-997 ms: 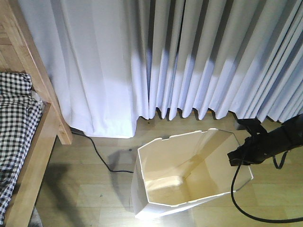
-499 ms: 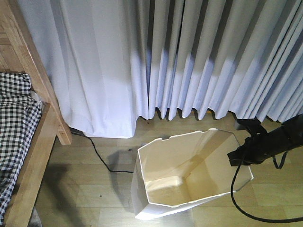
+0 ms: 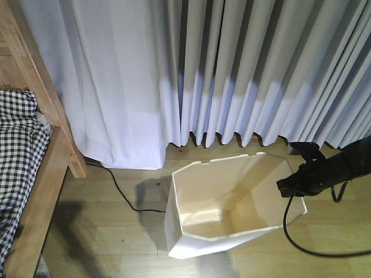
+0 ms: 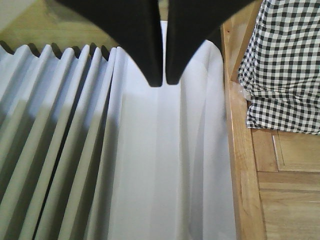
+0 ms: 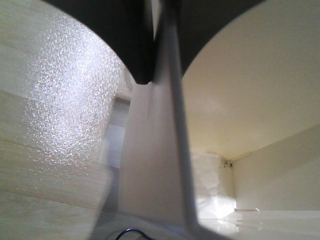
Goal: Move trash bin to bedside with robot
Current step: 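Lower the bin onto the floor beside the bed with the right gripper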
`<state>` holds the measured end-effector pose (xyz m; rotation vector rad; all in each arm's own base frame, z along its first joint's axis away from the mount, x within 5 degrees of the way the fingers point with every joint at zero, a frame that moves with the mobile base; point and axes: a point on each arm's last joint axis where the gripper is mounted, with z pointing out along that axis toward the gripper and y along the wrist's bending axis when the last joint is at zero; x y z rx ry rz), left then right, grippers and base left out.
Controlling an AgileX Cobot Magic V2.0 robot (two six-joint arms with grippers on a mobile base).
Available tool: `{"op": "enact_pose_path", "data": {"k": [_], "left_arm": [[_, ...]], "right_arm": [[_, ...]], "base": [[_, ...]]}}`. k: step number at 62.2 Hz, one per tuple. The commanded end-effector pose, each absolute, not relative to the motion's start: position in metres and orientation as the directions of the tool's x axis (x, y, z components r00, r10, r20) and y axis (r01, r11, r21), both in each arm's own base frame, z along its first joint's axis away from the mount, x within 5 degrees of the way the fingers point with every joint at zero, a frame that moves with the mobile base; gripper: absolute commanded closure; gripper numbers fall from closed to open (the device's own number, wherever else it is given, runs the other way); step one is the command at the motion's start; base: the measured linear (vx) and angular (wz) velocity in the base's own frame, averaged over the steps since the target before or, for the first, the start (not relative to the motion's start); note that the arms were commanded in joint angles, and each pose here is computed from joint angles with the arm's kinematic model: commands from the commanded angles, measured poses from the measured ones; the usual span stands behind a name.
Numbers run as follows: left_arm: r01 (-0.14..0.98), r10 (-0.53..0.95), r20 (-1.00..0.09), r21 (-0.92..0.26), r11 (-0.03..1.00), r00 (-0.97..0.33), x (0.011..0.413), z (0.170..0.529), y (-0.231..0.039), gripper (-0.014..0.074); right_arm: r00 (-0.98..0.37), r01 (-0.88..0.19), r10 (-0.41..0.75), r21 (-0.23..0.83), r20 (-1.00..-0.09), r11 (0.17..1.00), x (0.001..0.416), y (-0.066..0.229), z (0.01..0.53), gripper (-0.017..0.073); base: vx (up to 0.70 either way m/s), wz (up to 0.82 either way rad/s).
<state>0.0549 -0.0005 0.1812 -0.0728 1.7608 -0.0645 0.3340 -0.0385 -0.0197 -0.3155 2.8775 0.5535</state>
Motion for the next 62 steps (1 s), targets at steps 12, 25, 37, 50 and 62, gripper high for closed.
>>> {"op": "enact_pose_path", "data": {"k": [12, 25, 37, 50, 62], "left_arm": [[-0.011, -0.094, -0.988, -0.094, 0.996, -0.119, 0.055, 0.184, 0.0, 0.0599], [-0.011, -0.094, -0.988, -0.094, 0.996, -0.119, 0.055, 0.184, 0.0, 0.0599], [-0.011, -0.094, -0.988, -0.094, 0.996, -0.119, 0.055, 0.184, 0.0, 0.0599], [-0.011, -0.094, -0.988, -0.094, 0.996, -0.119, 0.055, 0.184, 0.0, 0.0599], [-0.011, -0.094, -0.988, -0.094, 0.996, -0.119, 0.055, 0.184, 0.0, 0.0599]], "right_arm": [[-0.962, -0.176, -0.057, 0.451, -0.266, 0.875, 0.374, -0.039, -0.028, 0.0562], [-0.964, -0.177, -0.063, 0.448, -0.259, 0.876, 0.389, -0.042, -0.058, 0.0558], [-0.966, -0.148, -0.03, 0.455, -0.256, 0.878, 0.404, -0.045, -0.082, 0.0551], [-0.967, -0.168, -0.06, 0.442, -0.246, 0.881, 0.414, -0.039, -0.108, 0.0546], [-0.981, -0.132, -0.064, 0.395, -0.182, 0.909, 0.42, -0.032, -0.13, 0.054]], "base": [[0.0, 0.0], [0.0, 0.0], [0.0, 0.0], [0.0, 0.0], [0.0, 0.0]]}}
